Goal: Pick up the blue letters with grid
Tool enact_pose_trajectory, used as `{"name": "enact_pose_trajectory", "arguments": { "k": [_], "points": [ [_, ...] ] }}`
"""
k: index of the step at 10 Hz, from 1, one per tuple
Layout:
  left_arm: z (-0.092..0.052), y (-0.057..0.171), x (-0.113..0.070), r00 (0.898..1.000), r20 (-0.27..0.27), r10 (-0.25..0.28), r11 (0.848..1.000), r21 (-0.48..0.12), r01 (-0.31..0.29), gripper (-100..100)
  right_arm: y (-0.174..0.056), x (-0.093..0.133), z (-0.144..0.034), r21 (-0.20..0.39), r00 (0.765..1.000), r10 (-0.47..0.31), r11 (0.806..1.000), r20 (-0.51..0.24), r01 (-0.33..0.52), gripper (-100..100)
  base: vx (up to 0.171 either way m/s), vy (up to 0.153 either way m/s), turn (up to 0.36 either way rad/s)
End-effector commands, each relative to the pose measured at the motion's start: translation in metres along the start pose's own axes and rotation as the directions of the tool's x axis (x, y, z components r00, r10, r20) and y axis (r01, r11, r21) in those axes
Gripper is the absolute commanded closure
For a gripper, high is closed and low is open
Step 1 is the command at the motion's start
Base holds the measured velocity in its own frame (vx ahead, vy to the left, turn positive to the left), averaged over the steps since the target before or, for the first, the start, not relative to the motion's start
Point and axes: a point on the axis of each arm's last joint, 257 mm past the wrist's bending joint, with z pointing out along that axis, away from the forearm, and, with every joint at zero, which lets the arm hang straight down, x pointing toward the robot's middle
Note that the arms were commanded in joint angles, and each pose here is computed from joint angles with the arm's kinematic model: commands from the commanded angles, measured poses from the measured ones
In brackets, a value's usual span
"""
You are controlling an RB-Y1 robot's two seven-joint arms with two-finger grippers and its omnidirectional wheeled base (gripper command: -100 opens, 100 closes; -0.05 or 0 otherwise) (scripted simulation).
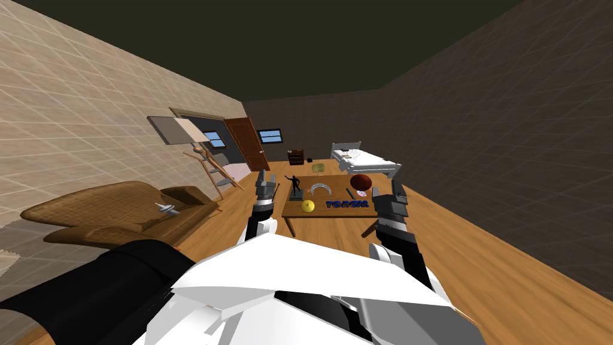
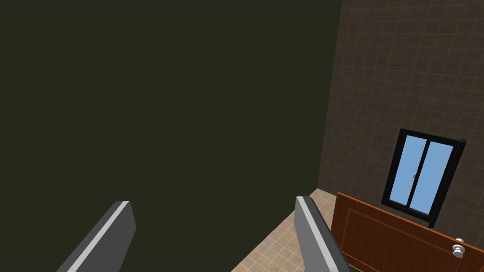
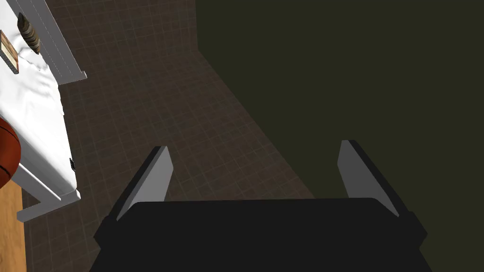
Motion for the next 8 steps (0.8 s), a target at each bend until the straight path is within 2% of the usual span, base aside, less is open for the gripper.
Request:
{"name": "enact_pose_trajectory", "arguments": {
  "k": [1,4,5,7,8],
  "points": [
    [0.0,0.0,0.0,1.0,0.0,0.0,1.0,0.0,0.0,0,0.0,0.006,0.001,-0.001,0.999,-0.026,1.0,-0.041,0.025,-100,-0.002,-0.032,0.049],
    [0.0,0.0,0.0,1.0,0.0,0.0,1.0,0.0,0.0,0,-0.003,0.022,0.005,-0.013,0.986,-0.091,0.996,-0.137,0.09,-100,-0.004,-0.111,0.106],
    [0.0,0.0,0.0,1.0,0.0,0.0,1.0,0.0,0.0,0,-0.003,0.023,0.005,-0.013,0.985,-0.096,0.995,-0.146,0.095,-100,-0.009,-0.097,0.037],
    [0.0,0.0,0.0,1.0,0.0,0.0,1.0,0.0,0.0,0,-0.007,0.036,0.008,-0.031,0.964,-0.152,0.988,-0.217,0.149,-100,-0.007,-0.113,0.115],
    [0.0,0.0,0.0,1.0,0.0,0.0,1.0,0.0,0.0,0,-0.008,0.036,0.008,-0.031,0.962,-0.156,0.988,-0.223,0.153,-100,0.0,-0.11,0.08]
  ]
}}
